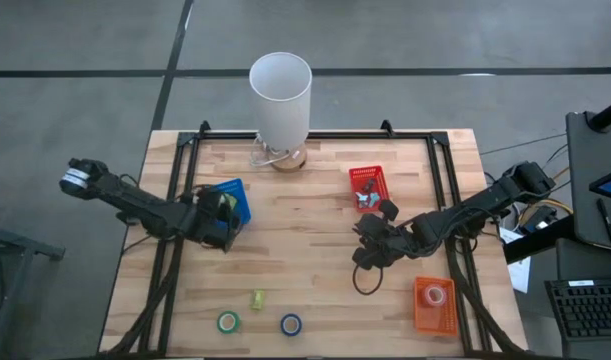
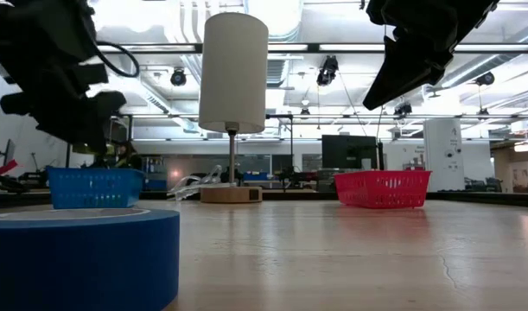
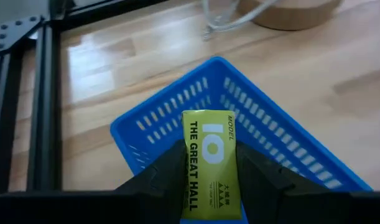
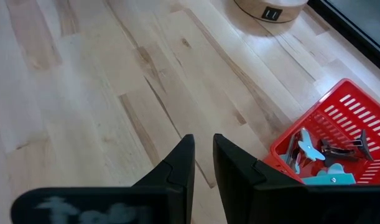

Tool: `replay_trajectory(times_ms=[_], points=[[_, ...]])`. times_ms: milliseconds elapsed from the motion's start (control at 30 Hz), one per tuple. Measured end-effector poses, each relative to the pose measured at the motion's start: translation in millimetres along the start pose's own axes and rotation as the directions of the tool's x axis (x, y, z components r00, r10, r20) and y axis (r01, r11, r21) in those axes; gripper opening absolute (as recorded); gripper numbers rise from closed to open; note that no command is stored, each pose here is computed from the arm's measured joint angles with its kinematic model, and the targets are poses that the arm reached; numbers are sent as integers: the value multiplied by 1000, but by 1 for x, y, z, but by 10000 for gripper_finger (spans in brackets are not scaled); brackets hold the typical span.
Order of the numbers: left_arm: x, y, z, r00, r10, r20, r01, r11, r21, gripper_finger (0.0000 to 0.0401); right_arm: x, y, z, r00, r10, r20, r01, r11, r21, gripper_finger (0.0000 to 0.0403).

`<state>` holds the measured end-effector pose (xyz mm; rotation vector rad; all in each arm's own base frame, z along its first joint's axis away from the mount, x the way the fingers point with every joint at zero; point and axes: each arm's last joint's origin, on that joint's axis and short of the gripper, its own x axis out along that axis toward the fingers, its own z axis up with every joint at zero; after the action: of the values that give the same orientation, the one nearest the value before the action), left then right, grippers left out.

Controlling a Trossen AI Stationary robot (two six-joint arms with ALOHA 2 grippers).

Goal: Pick and place Stapler, Stapler remover, tape
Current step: Put the staple wire into the blue basket

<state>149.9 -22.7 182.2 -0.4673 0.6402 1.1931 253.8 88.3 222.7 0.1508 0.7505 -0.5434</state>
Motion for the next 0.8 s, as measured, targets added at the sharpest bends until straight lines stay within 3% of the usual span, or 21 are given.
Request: replay_trajectory(times_ms=[467, 667, 800], points=[[43, 5, 13, 994, 36, -104, -37, 999, -3, 126, 0, 0, 0, 1000, 2, 5, -2, 1000, -6, 52], [59, 4, 5, 985, -75, -156, 76, 997, -4, 130, 1, 0, -2, 1000, 0, 2, 0, 1000, -10, 52], [65, 7, 1, 986, -75, -150, 73, 997, -17, 129, 2, 0, -2, 1000, 0, 2, 0, 1000, -10, 52]])
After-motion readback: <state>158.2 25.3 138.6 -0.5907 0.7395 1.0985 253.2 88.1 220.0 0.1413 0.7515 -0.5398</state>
